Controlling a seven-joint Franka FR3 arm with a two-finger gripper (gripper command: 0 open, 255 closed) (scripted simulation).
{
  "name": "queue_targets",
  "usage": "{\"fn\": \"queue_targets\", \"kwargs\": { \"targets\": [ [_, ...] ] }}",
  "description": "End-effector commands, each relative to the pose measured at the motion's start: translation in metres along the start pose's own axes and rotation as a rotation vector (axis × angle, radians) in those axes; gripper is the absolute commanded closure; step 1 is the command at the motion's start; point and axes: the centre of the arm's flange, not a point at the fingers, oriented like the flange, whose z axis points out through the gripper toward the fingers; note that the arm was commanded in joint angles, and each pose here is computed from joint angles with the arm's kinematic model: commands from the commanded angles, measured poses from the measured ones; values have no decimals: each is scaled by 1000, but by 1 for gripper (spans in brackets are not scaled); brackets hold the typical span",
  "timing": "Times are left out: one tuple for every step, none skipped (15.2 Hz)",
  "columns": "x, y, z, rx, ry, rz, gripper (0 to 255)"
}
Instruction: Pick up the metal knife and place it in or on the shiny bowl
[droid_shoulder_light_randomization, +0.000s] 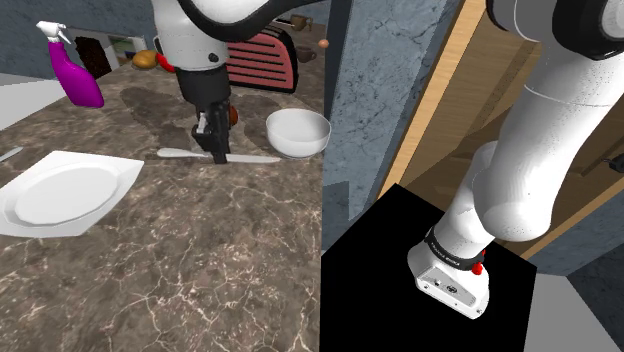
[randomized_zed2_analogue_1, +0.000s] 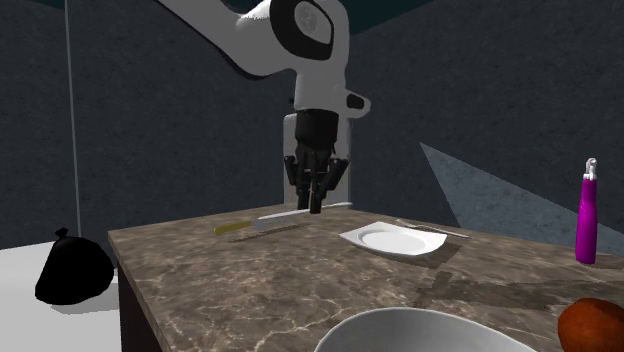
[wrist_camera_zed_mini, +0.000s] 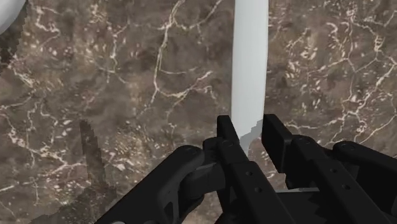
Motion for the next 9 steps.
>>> {"fn": "queue_targets", "kwargs": {
  "targets": [
    [-12,18,-2,0,-1,0,255],
    [-19,29,-2,0,-1,0,255],
    [-26,41,-2,0,-1,0,255],
    [-32,52,-2,0,-1,0,255],
    [-39,63,-3,0,-1,0,255],
    [-46,75,-3,0,-1,0,255],
    [-53,86,-3,0,-1,0,255],
    [-59,97,-3,0,-1,0,255],
    [-66,109,-3,0,-1,0,255]
  ]
}}
